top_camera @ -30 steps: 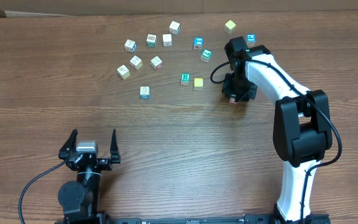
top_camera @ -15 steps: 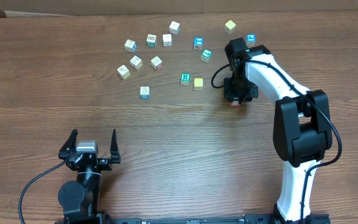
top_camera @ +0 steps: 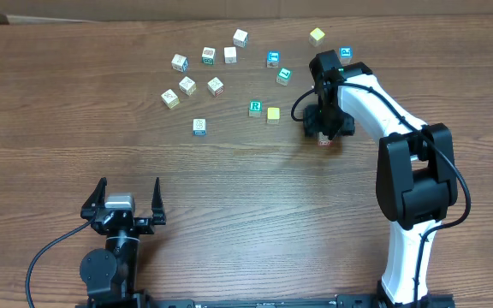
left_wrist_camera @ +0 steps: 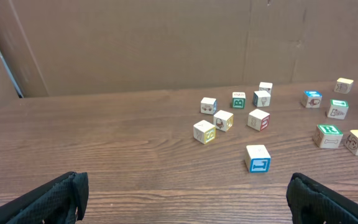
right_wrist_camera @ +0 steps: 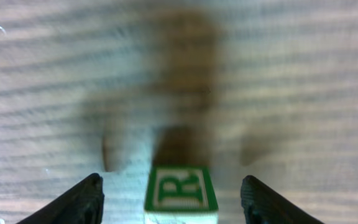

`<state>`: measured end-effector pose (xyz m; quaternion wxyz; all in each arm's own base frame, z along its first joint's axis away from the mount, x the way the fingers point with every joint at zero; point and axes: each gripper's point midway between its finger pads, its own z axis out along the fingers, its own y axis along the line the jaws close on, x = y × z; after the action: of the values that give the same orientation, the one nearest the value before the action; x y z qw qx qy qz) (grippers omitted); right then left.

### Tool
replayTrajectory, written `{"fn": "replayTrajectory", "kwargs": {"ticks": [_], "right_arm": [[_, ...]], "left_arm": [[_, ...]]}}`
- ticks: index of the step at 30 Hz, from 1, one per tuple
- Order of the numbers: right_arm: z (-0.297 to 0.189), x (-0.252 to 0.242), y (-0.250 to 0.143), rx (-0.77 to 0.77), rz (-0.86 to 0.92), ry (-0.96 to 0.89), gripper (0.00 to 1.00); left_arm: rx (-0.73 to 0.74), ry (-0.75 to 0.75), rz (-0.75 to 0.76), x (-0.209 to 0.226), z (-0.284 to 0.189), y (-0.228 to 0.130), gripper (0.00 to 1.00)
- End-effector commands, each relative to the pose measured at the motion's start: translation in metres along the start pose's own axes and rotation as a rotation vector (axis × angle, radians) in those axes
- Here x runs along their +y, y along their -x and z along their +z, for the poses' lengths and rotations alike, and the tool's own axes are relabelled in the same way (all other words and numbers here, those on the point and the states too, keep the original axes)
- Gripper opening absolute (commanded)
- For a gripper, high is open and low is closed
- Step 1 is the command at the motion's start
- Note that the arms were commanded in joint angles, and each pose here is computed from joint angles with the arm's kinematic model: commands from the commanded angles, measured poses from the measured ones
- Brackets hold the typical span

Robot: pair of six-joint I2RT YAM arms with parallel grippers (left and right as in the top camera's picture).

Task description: Form a tower

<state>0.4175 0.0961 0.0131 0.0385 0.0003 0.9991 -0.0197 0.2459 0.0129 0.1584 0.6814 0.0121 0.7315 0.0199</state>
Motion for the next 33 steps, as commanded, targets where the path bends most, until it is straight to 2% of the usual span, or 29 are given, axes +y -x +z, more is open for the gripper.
{"fn": "replayTrajectory", "kwargs": {"ticks": [1, 5, 10, 14, 15, 16, 19, 26, 29, 31, 33], "right_arm": [[-0.003, 0.004, 0.018, -0.078, 0.003, 0.022, 0.70], [-0.009, 0.012, 0.052, -0.217, 0.034, 0.061, 0.75], [-0.018, 0.035, 0.076, -0.318, 0.057, 0.150, 0.80], [-0.025, 0.056, 0.084, -0.356, 0.032, 0.232, 0.79], [-0.026, 0.060, 0.085, -0.364, 0.027, 0.246, 0.74], [-0.027, 0.063, 0.086, -0.369, 0.023, 0.255, 0.70], [-0.028, 0.070, 0.084, -0.368, 0.008, 0.261, 0.69], [-0.022, 0.056, 0.078, -0.335, 0.028, 0.217, 0.81], [-0.024, 0.072, 0.070, -0.291, 0.009, 0.317, 0.82], [-0.028, 0.086, 0.065, -0.267, -0.008, 0.399, 0.76], [-0.030, 0.098, 0.061, -0.256, -0.028, 0.431, 0.75]], "left_arm": [[-0.003, -0.004, -0.009, -0.001, 0.000, 0.000, 1.00], [-0.003, -0.004, -0.009, -0.001, 0.000, 0.000, 1.00], [-0.003, -0.004, -0.009, -0.001, 0.000, 0.000, 1.00], [-0.003, -0.004, -0.009, -0.001, 0.000, 0.000, 0.99], [-0.003, -0.004, -0.009, -0.001, 0.000, 0.000, 0.99], [-0.003, -0.004, -0.009, -0.001, 0.000, 0.000, 1.00], [-0.003, -0.004, -0.009, -0.001, 0.000, 0.000, 0.99], [-0.003, -0.004, -0.009, -0.001, 0.000, 0.000, 1.00], [-0.003, -0.004, -0.009, -0.001, 0.000, 0.000, 1.00], [-0.003, -0.004, -0.009, -0.001, 0.000, 0.000, 1.00], [-0.003, -0.004, -0.009, -0.001, 0.000, 0.000, 0.99]]}}
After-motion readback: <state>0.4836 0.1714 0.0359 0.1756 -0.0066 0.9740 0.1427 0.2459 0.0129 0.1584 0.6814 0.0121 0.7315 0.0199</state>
